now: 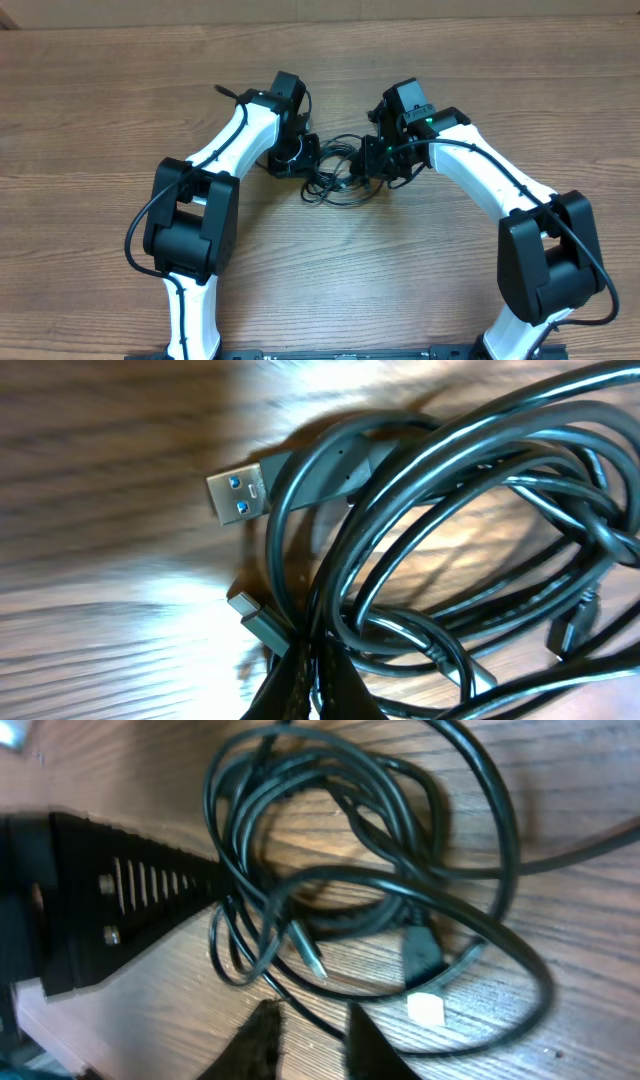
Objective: Untangle cables
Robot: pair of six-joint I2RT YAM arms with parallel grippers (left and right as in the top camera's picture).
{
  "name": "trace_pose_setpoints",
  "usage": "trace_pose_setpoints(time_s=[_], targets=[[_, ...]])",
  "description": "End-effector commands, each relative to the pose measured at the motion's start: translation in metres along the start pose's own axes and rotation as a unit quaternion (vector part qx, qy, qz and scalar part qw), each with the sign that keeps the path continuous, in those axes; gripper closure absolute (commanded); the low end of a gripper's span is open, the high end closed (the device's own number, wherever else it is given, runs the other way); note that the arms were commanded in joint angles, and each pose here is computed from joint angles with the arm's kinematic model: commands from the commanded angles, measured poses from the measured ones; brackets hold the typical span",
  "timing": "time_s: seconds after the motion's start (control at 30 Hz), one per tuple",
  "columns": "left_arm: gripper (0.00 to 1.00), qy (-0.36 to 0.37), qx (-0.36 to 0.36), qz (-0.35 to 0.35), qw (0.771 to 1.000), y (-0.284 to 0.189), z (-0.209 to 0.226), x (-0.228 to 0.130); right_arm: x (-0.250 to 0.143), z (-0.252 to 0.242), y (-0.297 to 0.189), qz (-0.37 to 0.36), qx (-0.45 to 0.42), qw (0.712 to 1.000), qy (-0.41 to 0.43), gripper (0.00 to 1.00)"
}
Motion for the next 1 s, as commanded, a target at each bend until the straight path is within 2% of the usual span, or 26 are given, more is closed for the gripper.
trace_pose_setpoints(time_s=[0.0,0.2,0.43,0.63,0.7,0.77,0.87,0.9,0.97], targets=[[0.96,-0.006,-0.063,0.02,0.998,0.002,-0.027,-0.011,0.002,0.0,-0.002,-0.003,-0.005,1.0,0.008,0.72],[0.96,0.042,-0.073,-0.004,0.996,-0.003,-0.034,0.0,-0.007,-0.004,-0.002,0.015,-0.013,0.999,0.036,0.72],[0.93,0.1,-0.079,-0.043,0.991,-0.022,-0.045,0.022,-0.015,0.01,-0.002,0.044,0.028,0.997,0.062,0.73],[0.9,0.116,-0.027,-0.062,0.991,-0.022,-0.029,0.03,-0.013,0.003,-0.002,0.035,0.007,0.99,0.135,0.73],[0.83,0.126,-0.002,-0.069,0.99,-0.022,-0.022,0.034,-0.009,-0.004,-0.002,0.019,-0.014,0.988,0.151,0.76],[0.72,0.13,0.009,-0.077,0.989,-0.023,-0.019,0.037,-0.008,-0.005,-0.002,0.017,-0.016,0.988,0.151,0.76],[0.66,0.136,0.002,-0.09,0.987,-0.025,-0.023,0.044,-0.007,-0.007,-0.002,0.013,-0.021,0.988,0.155,0.79],[0.6,0.138,0.0,-0.097,0.986,-0.027,-0.025,0.047,-0.006,-0.012,-0.002,0.004,-0.036,0.985,0.168,0.79],[0.55,0.14,-0.003,-0.108,0.984,-0.027,-0.028,0.052,-0.003,-0.02,-0.003,-0.011,-0.057,0.982,0.181,0.79]])
Point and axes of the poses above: each gripper's point midway between its finger pads, its own y axis out along the fingers, its own z axis along the line the jaws close on, x = y × z, the point moved 1 cm from there along -y, back along the fingers, and after that the axes turned 7 degrees about y, right-handed, at the moved point
